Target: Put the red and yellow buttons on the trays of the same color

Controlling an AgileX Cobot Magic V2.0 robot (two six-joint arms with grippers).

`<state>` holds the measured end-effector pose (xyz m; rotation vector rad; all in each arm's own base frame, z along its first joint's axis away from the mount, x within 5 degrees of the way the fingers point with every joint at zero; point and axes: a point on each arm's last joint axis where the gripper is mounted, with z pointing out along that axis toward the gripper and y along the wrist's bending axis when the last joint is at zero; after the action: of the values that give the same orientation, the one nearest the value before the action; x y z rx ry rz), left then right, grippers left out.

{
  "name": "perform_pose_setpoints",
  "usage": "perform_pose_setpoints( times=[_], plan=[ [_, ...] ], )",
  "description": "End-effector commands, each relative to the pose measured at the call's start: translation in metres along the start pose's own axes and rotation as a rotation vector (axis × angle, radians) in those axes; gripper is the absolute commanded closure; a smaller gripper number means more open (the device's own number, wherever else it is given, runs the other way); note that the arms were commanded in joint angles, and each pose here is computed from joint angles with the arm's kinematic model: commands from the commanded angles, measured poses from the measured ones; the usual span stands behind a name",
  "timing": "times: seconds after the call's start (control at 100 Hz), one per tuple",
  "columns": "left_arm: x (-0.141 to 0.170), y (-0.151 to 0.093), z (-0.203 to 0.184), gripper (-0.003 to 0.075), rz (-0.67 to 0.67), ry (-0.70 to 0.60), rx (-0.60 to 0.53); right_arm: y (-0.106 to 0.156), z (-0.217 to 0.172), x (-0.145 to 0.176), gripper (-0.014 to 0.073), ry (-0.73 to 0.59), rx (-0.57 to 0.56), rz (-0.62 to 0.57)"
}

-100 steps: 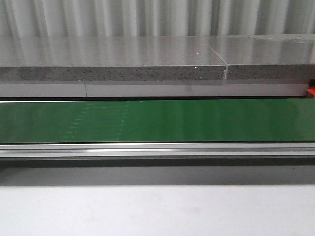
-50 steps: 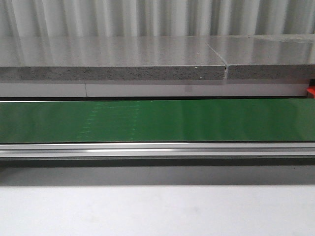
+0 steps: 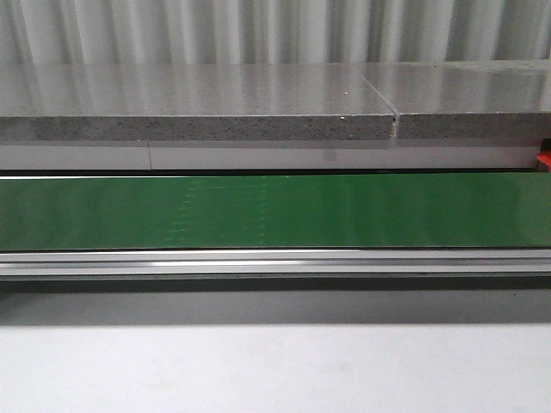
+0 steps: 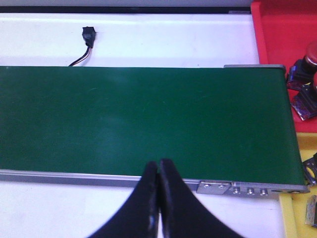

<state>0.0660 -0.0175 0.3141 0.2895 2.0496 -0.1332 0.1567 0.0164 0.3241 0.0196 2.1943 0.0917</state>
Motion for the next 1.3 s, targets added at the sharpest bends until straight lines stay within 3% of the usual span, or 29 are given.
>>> perform_pose_setpoints(
  times=[0.0, 0.3, 0.5, 0.83, 1.29],
  plan=[
    [-0.014, 0.0, -0.004, 0.0741, -0.013, -0.091, 0.009, 0.0, -0.015, -0.002, 0.0662, -0.103, -0.007, -0.05],
    [-0.014, 0.0, -0.004, 0.0741, -0.013, -0.091, 0.009, -0.005, -0.041, 0.038, 0.0662, -0.184, -0.027, -0.072],
    [-0.013, -0.001, -0.004, 0.0741, -0.013, -0.089, 0.009, 0.001, -0.05, 0.056, 0.0659, -0.182, -0.124, -0.107],
    [-0.018, -0.001, 0.001, 0.0741, -0.033, -0.07, 0.018, 0.002, -0.05, 0.058, 0.0664, -0.168, -0.145, -0.097],
    [-0.065, 0.025, 0.044, 0.0741, -0.195, 0.066, -0.143, 0.002, -0.05, 0.058, 0.0664, -0.167, -0.145, -0.097]
  ],
)
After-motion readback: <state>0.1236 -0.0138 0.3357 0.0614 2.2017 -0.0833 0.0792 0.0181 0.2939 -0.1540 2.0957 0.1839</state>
